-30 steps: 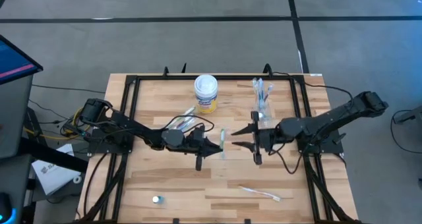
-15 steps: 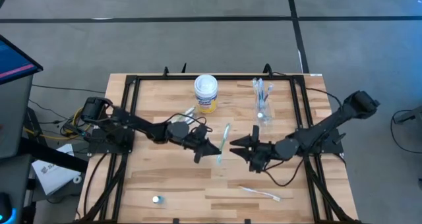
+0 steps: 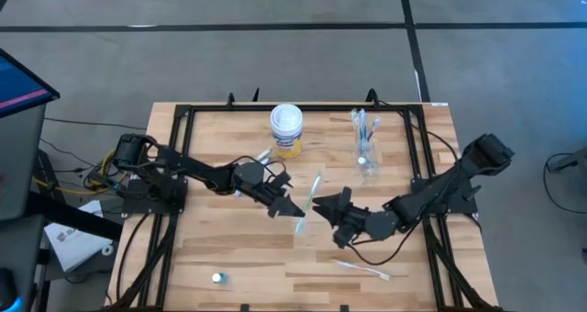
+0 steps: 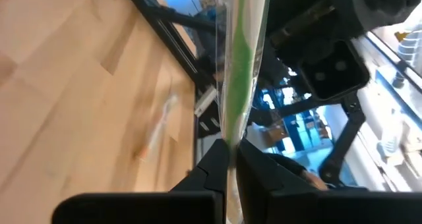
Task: Pick & Place toothbrushing station
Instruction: Put the bottom green toothbrush into the transparent organizer
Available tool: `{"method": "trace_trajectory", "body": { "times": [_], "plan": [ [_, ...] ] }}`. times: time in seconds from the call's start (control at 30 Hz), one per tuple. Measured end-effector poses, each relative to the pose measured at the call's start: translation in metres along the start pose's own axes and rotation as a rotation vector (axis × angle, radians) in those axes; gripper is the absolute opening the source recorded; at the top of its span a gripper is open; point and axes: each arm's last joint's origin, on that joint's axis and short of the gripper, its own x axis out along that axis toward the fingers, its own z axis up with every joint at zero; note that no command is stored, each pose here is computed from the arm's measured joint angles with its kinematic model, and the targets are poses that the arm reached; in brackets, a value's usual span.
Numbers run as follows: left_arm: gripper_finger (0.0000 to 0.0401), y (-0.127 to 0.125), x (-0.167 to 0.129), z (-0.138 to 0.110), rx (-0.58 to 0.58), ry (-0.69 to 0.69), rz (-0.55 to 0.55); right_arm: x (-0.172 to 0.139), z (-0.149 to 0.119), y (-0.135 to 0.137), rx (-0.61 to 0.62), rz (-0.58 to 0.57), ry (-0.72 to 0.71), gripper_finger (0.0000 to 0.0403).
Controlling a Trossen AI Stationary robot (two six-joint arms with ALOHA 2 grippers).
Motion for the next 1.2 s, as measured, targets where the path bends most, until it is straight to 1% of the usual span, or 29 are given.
{"method": "trace_trajectory", "body": {
  "times": [0.17,0.23,0.3,0.4,0.5,0.63,0.83,1.2],
  "plan": [
    [0.0005,0.0,0.0,-0.002,-0.048,0.031,-0.005,0.006,-0.002,0.009,-0.056,-0.001,0.064,0.0189],
    [0.0005,0.0,0.0,-0.002,-0.058,0.047,-0.016,0.007,-0.001,0.012,-0.064,-0.007,0.078,0.0189],
    [0.0005,0.0,0.0,-0.002,-0.079,0.053,-0.018,0.008,-0.001,0.018,-0.102,0.003,0.087,0.0186],
    [0.0005,0.0,0.0,-0.002,-0.097,0.058,-0.022,0.012,-0.001,0.025,-0.145,0.016,0.095,0.0176],
    [0.0005,0.0,0.0,-0.002,-0.109,0.059,-0.021,0.015,-0.001,0.031,-0.157,0.014,0.114,0.0166],
    [0.0006,0.0,0.0,-0.002,-0.124,0.061,-0.016,0.021,0.004,0.031,-0.209,-0.006,0.164,0.0151],
    [0.0006,0.001,0.0,-0.002,-0.135,0.061,-0.015,0.031,0.01,0.028,-0.221,-0.013,0.18,0.013],
    [0.0006,0.0,0.0,-0.002,-0.135,0.065,-0.016,0.029,0.011,0.03,-0.251,0.002,0.189,0.0088]
  ]
}}
